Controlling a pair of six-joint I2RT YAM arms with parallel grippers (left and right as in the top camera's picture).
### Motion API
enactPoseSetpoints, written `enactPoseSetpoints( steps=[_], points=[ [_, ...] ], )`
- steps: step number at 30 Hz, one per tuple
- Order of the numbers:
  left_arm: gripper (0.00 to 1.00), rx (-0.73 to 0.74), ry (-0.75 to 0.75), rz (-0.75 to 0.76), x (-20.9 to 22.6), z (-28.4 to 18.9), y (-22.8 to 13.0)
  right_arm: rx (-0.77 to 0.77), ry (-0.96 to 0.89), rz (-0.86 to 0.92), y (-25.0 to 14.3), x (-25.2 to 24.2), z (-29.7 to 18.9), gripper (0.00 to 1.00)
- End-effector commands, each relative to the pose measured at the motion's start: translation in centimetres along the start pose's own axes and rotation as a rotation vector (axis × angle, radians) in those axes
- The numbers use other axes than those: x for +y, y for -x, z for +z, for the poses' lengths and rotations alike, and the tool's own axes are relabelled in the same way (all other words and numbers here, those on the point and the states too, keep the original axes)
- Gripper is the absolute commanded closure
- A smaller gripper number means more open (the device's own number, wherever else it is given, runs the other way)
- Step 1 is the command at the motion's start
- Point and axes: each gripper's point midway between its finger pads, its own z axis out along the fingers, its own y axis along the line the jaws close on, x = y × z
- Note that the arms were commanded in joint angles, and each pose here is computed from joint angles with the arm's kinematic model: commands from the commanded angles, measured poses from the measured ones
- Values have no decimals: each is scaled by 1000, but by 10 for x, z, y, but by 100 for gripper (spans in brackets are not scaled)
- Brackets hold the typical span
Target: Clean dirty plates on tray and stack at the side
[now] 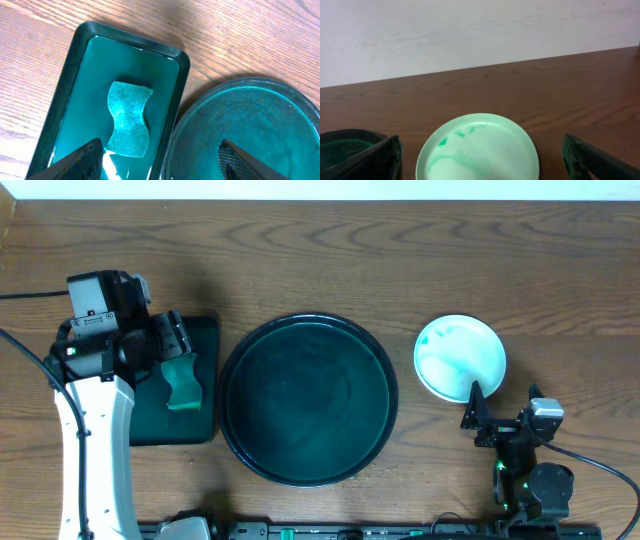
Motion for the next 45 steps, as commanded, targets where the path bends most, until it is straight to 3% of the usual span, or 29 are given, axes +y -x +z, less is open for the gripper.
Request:
enactPoseSetpoints(
  steps=[1,13,20,30,45],
  points=[
    [26,-4,-13,-9,-2,-2,1,0,9,-12,-1,2,0,1],
    [26,-41,-24,-4,-5,-9,3,0,9,-12,-1,2,0,1],
    [26,-325,-104,74,-25,-17,7,0,9,-12,-1,2,0,1],
    [26,-718,-173,117,-18,-23,-40,0,9,-12,-1,2,0,1],
    [26,-897,-107,104,6,-1,-86,0,9,-12,-1,2,0,1]
  ],
)
